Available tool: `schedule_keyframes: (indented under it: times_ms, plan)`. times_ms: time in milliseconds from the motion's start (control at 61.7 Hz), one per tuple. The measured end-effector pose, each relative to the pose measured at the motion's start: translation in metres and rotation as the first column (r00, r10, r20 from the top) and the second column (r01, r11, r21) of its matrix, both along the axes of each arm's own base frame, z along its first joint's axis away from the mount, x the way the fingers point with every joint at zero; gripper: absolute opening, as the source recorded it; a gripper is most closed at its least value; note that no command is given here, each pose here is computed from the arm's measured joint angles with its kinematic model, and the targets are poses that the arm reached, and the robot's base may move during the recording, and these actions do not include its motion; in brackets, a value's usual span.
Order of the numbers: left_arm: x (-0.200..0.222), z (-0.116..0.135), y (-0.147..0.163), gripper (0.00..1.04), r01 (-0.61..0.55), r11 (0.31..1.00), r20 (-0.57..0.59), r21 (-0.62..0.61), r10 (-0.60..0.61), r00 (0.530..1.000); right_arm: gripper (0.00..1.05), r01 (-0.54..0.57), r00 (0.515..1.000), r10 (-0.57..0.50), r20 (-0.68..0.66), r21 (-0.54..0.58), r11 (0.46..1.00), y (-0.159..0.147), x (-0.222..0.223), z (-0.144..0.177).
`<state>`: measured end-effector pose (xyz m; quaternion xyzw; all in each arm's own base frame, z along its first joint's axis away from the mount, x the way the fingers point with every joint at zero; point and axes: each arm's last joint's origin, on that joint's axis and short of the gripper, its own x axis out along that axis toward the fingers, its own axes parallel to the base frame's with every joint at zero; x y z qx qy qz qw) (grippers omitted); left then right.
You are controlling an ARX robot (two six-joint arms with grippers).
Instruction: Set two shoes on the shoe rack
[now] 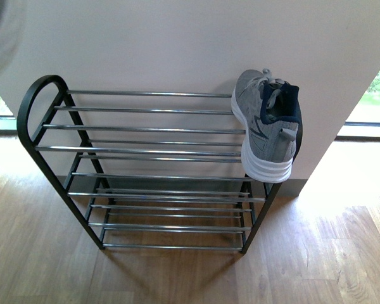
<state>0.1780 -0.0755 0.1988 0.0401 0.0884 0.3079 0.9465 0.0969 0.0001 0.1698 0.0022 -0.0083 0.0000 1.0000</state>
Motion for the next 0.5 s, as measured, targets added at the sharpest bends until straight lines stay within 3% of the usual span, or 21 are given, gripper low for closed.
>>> schedule_keyframes:
  times_ms: [146, 276, 454, 503]
  plan:
    - [0.021, 0.013, -0.009, 0.02, 0.032, 0.970, 0.019, -0.241, -0.028, 0.999, 0.76, -0.002, 1.000, 0.002, 0.000, 0.000, 1.000, 0.000, 0.000, 0.000]
    - [0.062, 0.007, -0.031, 0.02, 0.085, 0.872, 0.000, -0.482, -0.097, 0.995, 0.96, -0.002, 1.000, 0.002, 0.000, 0.000, 1.000, 0.000, 0.000, 0.000]
    - [0.122, -0.021, -0.063, 0.02, 0.094, 0.780, -0.141, -0.619, -0.228, 0.963, 0.96, -0.002, 1.000, 0.002, 0.001, 0.000, 1.000, 0.000, 0.000, 0.000]
    - [0.142, -0.034, -0.074, 0.02, 0.072, 0.763, -0.229, -0.642, -0.280, 0.932, 0.96, -0.002, 1.000, 0.002, 0.001, 0.000, 1.000, 0.000, 0.000, 0.000]
